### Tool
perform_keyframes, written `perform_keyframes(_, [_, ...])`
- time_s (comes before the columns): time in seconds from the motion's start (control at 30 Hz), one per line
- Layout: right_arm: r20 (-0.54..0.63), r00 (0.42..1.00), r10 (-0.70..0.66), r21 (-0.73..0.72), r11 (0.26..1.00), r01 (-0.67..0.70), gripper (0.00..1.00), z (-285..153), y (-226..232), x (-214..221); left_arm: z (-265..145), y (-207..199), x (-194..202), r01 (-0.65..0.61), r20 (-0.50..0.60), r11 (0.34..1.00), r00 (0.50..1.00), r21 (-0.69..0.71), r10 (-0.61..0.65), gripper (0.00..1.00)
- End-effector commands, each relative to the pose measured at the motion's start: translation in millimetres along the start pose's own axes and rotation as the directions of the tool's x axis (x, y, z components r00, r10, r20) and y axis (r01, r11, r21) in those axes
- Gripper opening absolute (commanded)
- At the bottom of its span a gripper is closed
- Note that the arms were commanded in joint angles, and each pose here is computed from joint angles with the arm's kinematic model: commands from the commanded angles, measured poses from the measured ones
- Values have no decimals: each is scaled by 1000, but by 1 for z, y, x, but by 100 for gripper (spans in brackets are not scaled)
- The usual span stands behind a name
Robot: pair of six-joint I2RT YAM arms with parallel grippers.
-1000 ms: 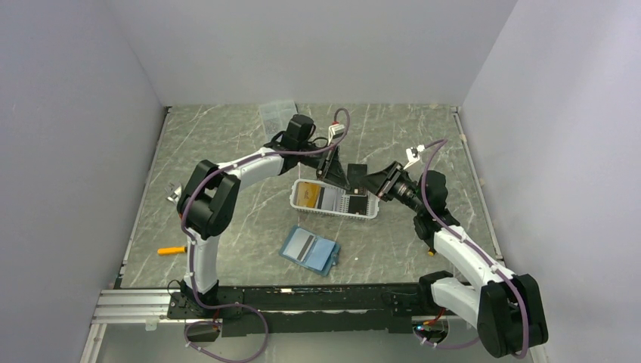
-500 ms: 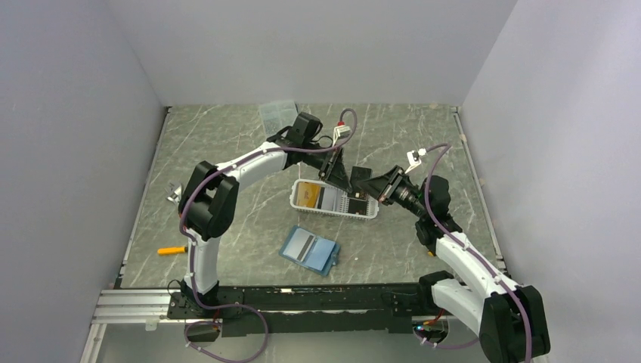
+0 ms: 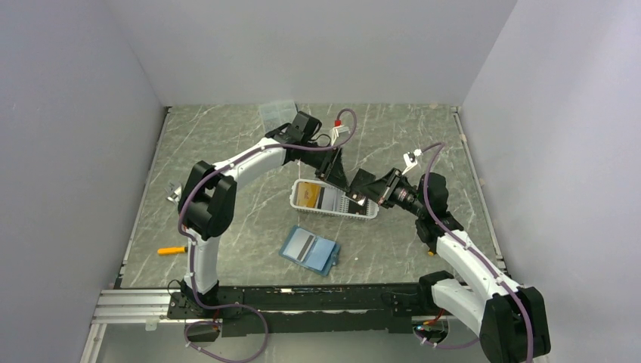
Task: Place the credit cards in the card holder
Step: Place the credit card in the storage box.
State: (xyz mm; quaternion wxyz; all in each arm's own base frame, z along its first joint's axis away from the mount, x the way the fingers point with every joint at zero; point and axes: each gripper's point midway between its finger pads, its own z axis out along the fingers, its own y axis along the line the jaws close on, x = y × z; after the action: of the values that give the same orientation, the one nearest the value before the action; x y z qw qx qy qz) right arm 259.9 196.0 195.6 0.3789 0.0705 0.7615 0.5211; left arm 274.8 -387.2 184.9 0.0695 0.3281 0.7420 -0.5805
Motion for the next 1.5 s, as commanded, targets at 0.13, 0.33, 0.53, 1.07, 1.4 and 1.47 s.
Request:
perform_keyframes(0.13, [-4,997,-76,-99,992,75,6,-1,34,-10,-9,2,-17,-92,42,993,995,-69,95,39])
perform_keyframes(0.33, [14,996,-85,-65,994,86,5,-2,28,-13,-3,-19,-6,-118,15,993,993,-4,118,43])
perform_keyframes(0.53, [18,997,-79,-76,994,80,3,2,30,-16,5,-28,8,-143,-19,989,989,28,144,46])
perform_keyframes(1.07, [-32,996,-84,-103,991,80,13,-3,34,-6,-13,-3,-10,-122,35,992,992,-18,122,18])
perform_keyframes(1.4, [-49,995,-84,-137,988,76,13,-3,40,-3,-18,1,-13,-110,46,994,993,-6,110,17])
perform_keyframes(1.47, [-50,995,-82,-131,989,75,11,-3,39,-3,-18,1,-12,-107,44,994,993,-1,107,17])
